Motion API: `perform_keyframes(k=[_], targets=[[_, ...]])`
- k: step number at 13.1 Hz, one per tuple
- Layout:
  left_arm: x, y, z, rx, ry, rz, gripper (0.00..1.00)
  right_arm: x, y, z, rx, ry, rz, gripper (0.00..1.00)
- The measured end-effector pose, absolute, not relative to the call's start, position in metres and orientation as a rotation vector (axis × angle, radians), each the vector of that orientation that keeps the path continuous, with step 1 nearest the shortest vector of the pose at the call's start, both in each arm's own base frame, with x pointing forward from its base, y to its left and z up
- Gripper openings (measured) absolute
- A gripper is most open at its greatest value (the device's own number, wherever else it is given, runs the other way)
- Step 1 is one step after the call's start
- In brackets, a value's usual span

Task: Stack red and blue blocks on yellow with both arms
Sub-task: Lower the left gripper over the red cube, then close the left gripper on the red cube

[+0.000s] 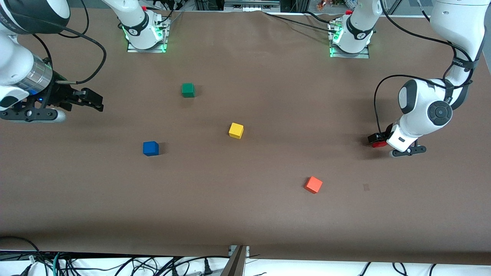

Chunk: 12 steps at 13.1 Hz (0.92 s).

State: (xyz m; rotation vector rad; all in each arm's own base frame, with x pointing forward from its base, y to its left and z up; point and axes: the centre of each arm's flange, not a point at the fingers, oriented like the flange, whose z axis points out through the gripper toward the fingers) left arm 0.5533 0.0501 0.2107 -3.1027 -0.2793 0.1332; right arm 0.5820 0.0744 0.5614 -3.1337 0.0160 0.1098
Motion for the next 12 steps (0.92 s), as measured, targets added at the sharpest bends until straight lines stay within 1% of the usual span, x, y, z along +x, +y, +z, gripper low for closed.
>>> perform_keyframes(k=[5,9,10,11,12], targets=[[0.545,0.055,0.203,-3.106,-0.294,0.119,1.0,0.578,0.102,0.559,-3.133,-0.06,0.124,1.0],[0.541,0.054,0.2,-3.107,-0.293,0.119,1.0,0.578,0.103,0.559,-3.133,-0.063,0.123,1.0],[0.54,0.054,0.199,-3.107,-0.293,0.123,0.95,0.578,0.103,0.559,-3.133,-0.065,0.124,1.0],[0.539,0.055,0.198,-3.107,-0.294,0.125,0.86,0.577,0.104,0.559,-3.133,-0.068,0.131,1.0],[0.539,0.056,0.198,-3.107,-0.298,0.125,0.85,0.576,0.105,0.558,-3.134,-0.069,0.143,1.0]])
